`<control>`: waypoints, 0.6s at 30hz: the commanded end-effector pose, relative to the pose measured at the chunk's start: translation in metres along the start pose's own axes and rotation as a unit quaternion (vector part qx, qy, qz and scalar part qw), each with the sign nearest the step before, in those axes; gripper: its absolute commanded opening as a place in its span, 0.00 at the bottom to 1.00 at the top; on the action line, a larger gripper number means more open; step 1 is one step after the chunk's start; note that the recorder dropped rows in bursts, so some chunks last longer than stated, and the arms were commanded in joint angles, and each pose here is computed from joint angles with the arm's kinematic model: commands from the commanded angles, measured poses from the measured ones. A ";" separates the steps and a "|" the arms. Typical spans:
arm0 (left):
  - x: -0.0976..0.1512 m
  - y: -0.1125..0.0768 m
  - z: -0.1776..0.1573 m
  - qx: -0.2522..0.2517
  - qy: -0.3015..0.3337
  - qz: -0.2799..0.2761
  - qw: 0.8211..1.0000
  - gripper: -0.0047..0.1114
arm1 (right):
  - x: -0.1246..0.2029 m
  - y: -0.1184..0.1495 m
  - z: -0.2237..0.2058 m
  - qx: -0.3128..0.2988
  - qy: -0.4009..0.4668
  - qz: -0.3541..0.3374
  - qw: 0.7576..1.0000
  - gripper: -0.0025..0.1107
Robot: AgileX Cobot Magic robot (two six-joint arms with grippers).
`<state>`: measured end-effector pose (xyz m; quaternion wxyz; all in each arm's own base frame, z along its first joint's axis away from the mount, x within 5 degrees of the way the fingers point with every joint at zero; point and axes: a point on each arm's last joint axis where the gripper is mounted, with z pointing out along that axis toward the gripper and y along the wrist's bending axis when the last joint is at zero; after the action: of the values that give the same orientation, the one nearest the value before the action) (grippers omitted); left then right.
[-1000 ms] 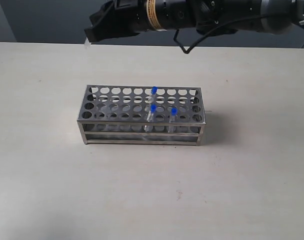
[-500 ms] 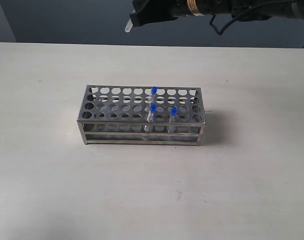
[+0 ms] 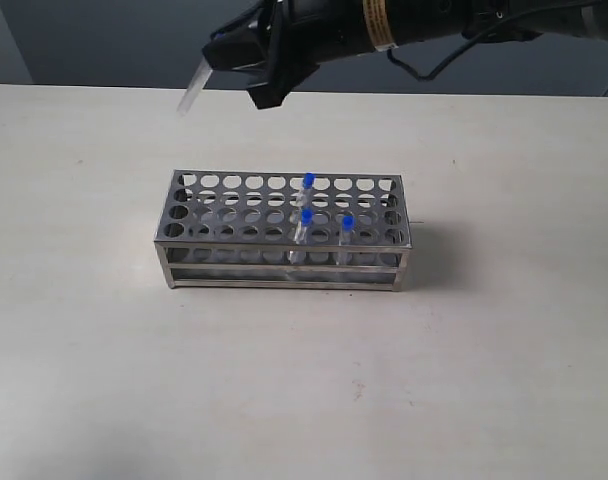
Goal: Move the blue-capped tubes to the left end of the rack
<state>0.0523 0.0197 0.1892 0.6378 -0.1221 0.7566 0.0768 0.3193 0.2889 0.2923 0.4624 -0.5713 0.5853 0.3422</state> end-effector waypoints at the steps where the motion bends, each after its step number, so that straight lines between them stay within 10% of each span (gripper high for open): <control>1: 0.000 0.000 0.000 0.001 -0.002 0.000 1.000 0.05 | -0.006 0.013 0.002 -0.063 -0.019 -0.022 0.998 0.01; 18: 0.000 0.000 0.000 0.001 -0.002 0.000 1.000 0.05 | -0.002 0.004 0.012 0.007 -0.014 0.215 0.976 0.01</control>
<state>0.0523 0.0197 0.1892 0.6378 -0.1221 0.7566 0.0768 0.3185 0.2979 0.2854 0.3907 -0.4423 0.6907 0.4180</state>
